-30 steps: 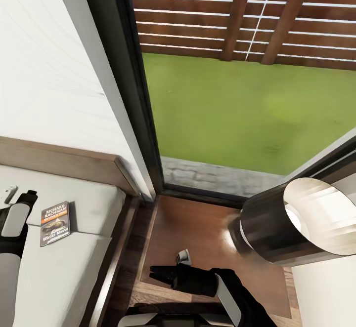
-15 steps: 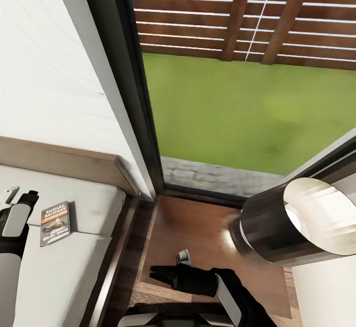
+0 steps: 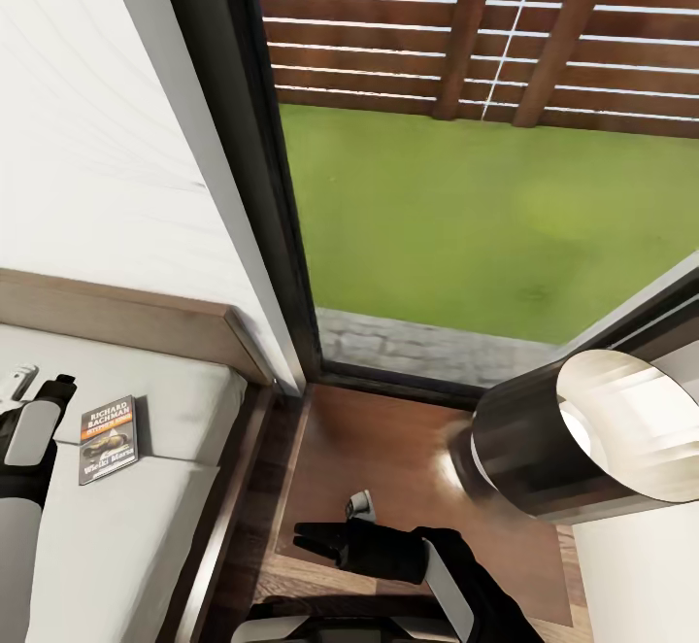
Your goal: In the bedroom, move the book from the bed onto either nightstand, and place the two sandals side by side next to the bed.
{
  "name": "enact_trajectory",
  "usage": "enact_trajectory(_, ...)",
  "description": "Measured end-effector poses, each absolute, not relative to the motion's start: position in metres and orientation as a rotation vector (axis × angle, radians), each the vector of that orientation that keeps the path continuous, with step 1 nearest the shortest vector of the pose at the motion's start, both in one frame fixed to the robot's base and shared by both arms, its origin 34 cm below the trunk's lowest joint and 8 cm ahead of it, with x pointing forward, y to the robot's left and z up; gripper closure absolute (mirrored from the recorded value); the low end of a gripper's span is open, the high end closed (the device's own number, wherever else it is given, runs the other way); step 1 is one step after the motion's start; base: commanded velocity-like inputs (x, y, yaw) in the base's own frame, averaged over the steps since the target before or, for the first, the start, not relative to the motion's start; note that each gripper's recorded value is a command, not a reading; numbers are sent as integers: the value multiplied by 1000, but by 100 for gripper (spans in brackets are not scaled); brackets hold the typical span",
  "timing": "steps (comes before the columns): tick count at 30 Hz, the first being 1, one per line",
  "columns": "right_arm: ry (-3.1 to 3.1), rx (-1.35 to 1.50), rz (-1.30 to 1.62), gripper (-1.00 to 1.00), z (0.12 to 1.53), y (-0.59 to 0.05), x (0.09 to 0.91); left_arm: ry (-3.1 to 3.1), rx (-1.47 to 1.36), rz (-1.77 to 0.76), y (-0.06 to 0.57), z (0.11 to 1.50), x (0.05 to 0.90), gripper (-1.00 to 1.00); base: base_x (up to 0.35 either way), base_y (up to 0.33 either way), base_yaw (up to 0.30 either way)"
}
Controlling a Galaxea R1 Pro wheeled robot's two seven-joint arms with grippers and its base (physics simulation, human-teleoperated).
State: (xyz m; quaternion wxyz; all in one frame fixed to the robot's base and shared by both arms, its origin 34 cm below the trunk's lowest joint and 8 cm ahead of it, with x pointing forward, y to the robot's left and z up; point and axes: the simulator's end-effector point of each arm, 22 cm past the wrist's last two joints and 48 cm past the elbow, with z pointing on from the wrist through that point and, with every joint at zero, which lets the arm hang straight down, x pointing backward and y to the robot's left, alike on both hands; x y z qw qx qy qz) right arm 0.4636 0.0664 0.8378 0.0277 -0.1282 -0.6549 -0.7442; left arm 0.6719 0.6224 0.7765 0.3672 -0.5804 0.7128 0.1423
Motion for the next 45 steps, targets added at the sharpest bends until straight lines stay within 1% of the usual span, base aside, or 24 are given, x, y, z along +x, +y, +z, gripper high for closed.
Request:
enact_trajectory(37, -2023, -395, -2297, -100, 814, 66, 473, 1830, -1490, 364, 622, 754, 682, -100, 0, 0, 0)
enact_trajectory(45, -2022, -397, -2295, -100, 813, 66, 473, 1831, -1491, 366, 622, 752, 681, -100, 0, 0, 130)
